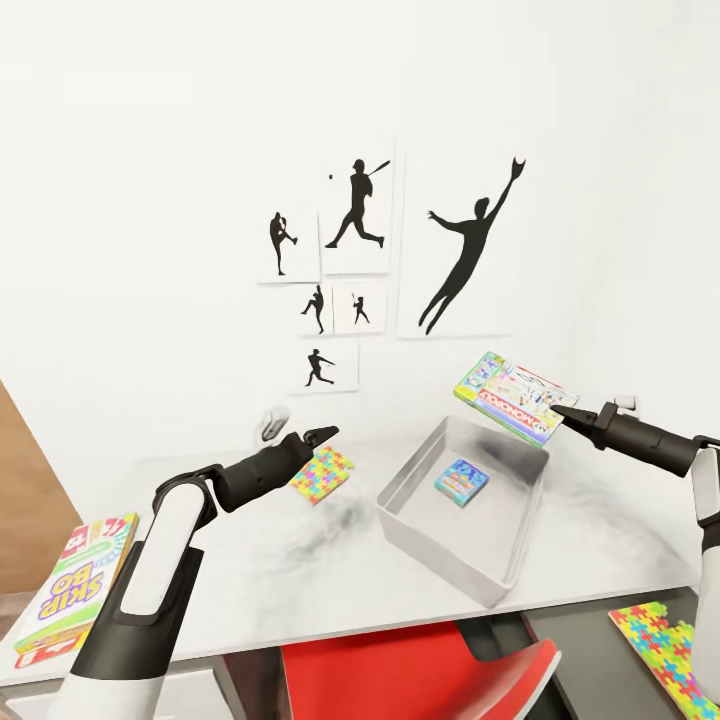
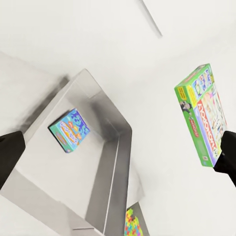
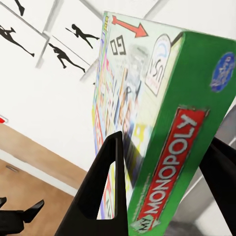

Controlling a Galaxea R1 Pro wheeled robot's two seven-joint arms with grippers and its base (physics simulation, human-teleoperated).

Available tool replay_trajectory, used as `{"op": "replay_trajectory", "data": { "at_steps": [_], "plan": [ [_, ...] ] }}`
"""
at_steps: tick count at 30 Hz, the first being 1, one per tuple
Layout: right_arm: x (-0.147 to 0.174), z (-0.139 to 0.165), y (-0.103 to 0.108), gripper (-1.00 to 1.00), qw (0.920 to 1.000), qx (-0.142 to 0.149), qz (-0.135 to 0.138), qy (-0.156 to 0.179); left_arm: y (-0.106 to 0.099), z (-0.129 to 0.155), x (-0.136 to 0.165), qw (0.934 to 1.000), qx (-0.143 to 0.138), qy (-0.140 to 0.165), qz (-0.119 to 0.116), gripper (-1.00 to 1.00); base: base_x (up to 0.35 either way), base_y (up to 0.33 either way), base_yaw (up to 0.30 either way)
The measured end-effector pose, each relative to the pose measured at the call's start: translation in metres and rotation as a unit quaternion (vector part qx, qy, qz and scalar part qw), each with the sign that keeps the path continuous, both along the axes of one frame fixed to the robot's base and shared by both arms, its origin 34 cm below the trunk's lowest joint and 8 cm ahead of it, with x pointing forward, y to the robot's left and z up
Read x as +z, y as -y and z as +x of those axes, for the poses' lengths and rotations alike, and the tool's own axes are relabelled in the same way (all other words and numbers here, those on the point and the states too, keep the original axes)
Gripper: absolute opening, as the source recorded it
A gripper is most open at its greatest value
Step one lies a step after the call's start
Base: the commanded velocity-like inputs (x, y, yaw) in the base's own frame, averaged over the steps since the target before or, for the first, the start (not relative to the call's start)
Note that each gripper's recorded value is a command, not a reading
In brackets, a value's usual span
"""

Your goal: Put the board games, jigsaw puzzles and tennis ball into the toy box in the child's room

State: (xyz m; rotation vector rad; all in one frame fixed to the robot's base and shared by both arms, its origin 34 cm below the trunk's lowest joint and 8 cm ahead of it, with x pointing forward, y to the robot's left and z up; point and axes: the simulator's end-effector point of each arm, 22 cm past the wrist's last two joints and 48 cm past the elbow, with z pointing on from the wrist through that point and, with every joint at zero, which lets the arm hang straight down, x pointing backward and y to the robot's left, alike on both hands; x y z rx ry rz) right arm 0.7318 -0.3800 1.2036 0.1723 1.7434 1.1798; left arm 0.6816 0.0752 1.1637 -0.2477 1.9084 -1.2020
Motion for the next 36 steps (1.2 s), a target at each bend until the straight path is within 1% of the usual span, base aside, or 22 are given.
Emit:
{"op": "replay_trajectory", "data": {
  "at_steps": [6,15,17,18,19,20,21,22,26,28,32,36],
  "plan": [
    [-0.001,0.000,0.000,-1.00,1.0000,-0.001,-0.001,-0.002,-0.001,0.000,0.000,1.0000,0.001,0.000,0.000,1.00,0.000,0.000,0.000],
    [-0.013,-0.001,0.009,-1.00,0.9996,-0.012,-0.013,-0.020,-0.001,0.000,0.000,1.0000,0.000,0.001,-0.002,1.00,0.000,0.000,0.000],
    [-0.024,0.001,0.012,-1.00,0.9991,-0.015,-0.013,-0.036,-0.002,0.000,0.001,1.0000,0.001,0.002,-0.002,1.00,0.000,0.000,0.000],
    [-0.023,0.001,0.012,-1.00,0.9992,-0.014,-0.009,-0.036,-0.002,0.000,0.001,1.0000,0.001,0.002,-0.002,1.00,0.000,0.000,0.000],
    [-0.033,0.002,0.011,-1.00,0.9987,-0.014,-0.005,-0.049,-0.003,0.000,0.000,1.0000,0.001,0.001,-0.002,1.00,0.000,0.000,0.000],
    [-0.042,0.004,0.011,-1.00,0.9980,-0.015,-0.009,-0.061,-0.004,0.000,-0.001,1.0000,0.002,0.000,-0.001,1.00,0.000,0.000,0.000],
    [-0.048,0.004,0.009,-1.00,0.9974,-0.012,-0.005,-0.071,-0.007,0.000,-0.002,1.0000,0.004,-0.001,-0.001,1.00,0.000,0.000,0.000],
    [-0.056,0.005,0.007,-1.00,0.9965,-0.010,-0.006,-0.083,-0.011,0.001,-0.004,1.0000,0.008,-0.003,0.000,1.00,0.000,0.000,0.000],
    [-0.089,0.005,-0.008,-1.00,0.9909,0.010,-0.026,-0.132,-0.034,0.006,-0.011,0.9995,0.030,-0.011,-0.001,1.00,0.000,0.000,0.000],
    [-0.102,0.004,-0.018,-1.00,0.9878,0.023,-0.038,-0.150,-0.044,0.006,-0.016,0.9990,0.040,-0.017,-0.003,1.00,0.000,0.000,0.000],
    [-0.119,0.000,-0.032,-1.00,0.9825,0.041,-0.059,-0.172,-0.056,0.006,-0.024,0.9983,0.053,-0.025,-0.006,1.00,0.000,0.000,0.000],
    [-0.124,-0.003,-0.035,-1.00,0.9807,0.050,-0.067,-0.177,-0.061,0.006,-0.027,0.9978,0.059,-0.029,-0.006,1.00,0.000,0.000,0.000]
  ]
}}
